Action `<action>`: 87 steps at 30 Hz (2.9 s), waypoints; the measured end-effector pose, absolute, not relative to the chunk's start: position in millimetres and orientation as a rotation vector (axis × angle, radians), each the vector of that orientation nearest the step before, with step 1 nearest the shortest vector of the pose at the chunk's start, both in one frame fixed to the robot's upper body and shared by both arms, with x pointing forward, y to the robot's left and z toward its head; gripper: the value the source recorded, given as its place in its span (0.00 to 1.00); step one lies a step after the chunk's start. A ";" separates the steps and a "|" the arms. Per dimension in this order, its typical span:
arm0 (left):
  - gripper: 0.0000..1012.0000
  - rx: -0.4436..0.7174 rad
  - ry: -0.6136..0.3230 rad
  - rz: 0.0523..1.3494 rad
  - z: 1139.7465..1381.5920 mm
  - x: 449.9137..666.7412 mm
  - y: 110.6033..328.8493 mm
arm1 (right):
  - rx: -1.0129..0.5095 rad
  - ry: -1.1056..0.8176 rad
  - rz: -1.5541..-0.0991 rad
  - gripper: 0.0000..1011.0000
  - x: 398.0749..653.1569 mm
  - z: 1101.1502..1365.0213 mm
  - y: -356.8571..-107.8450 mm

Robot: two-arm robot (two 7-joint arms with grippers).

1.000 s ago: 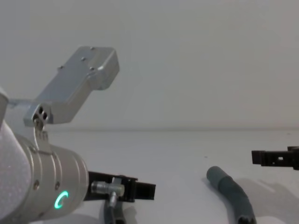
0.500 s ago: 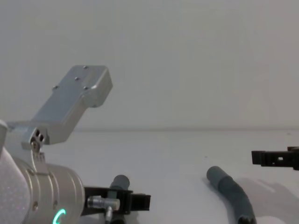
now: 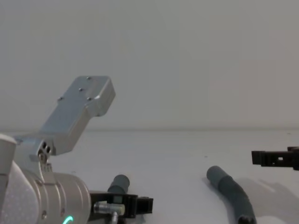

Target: Use both hands to pick up one end of the pipe from the table, align the ends, and insert them.

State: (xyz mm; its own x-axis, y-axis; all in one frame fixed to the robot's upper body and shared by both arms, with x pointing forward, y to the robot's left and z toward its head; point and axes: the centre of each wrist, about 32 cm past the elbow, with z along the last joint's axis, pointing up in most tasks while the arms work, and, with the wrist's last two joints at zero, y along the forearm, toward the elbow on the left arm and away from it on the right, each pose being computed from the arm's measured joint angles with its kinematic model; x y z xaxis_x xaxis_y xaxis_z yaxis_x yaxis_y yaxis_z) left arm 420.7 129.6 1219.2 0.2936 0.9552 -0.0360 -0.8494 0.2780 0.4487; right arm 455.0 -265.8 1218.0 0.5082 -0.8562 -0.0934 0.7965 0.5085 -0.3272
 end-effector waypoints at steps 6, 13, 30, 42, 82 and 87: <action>0.77 0.369 0.322 1.236 1216.3 424.1 128.6 | -0.256 0.257 -1.009 0.99 455.0 1218.0 -265.8; 0.57 0.365 0.316 1.233 1214.7 425.9 127.3 | -0.256 0.257 -1.009 0.99 455.0 1218.0 -265.8; 0.32 0.361 0.274 1.227 1214.5 431.0 127.3 | -0.256 0.257 -1.009 0.99 455.0 1218.0 -265.8; 0.29 0.334 0.142 1.206 1220.0 442.0 144.9 | -0.256 0.257 -1.009 0.99 455.0 1218.0 -265.8; 0.29 0.339 -0.077 0.676 1275.3 514.9 264.2 | -0.272 0.221 -0.988 0.99 452.0 1222.0 -260.0; 0.29 0.366 -0.073 0.583 1281.8 527.3 272.0 | -0.286 0.193 -0.966 0.99 447.7 1226.8 -254.3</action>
State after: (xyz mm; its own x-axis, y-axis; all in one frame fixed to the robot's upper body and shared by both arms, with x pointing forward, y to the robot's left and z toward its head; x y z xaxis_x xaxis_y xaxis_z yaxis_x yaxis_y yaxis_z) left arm 527.3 272.0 1281.8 0.8339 0.5251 0.1697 -0.5507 0.7721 0.3172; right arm 447.7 -254.3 1226.8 0.5557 -0.8307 -0.0346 0.7800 0.5353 -0.3241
